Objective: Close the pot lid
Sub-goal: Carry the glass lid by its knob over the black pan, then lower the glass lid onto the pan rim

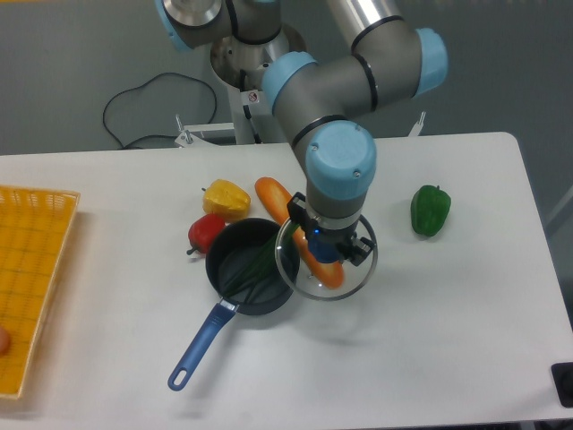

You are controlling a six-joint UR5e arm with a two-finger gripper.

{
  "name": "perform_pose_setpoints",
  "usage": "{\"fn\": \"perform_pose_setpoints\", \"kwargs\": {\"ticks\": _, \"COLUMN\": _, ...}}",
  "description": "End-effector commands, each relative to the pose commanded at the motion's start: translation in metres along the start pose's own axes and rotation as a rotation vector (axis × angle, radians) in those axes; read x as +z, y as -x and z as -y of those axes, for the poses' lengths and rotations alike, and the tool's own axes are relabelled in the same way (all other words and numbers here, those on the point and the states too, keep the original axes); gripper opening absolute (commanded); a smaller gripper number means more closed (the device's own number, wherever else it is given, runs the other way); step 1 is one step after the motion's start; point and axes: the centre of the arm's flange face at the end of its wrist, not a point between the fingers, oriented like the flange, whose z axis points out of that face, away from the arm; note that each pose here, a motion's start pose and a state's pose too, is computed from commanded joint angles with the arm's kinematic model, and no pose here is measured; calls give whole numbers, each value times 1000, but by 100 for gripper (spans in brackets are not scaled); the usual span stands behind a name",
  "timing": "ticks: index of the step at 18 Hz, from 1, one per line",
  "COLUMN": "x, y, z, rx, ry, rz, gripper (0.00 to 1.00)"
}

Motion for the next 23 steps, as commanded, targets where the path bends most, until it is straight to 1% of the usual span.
{"fn": "perform_pose_setpoints", "kwargs": {"ticks": 3, "x": 5, "y": -17, "z": 14, "rx": -23, "ry": 41, "rz": -8, "gripper": 64}}
{"fn": "perform_pose_setpoints", "kwargs": {"ticks": 10, "x": 9, "y": -35, "z": 27, "rx": -7, "ry": 64, "rz": -30, "gripper": 64}}
{"fn": "perform_pose_setpoints", "kwargs": {"ticks": 18, "x": 22, "y": -64, "z": 50, "rx": 40, "ry": 104, "rz": -64, "gripper": 64}}
{"fn": "perform_pose_setpoints", "kwargs": {"ticks": 23, "x": 34, "y": -76, "z": 62, "rx": 48, "ry": 157, "rz": -48, "gripper": 65}}
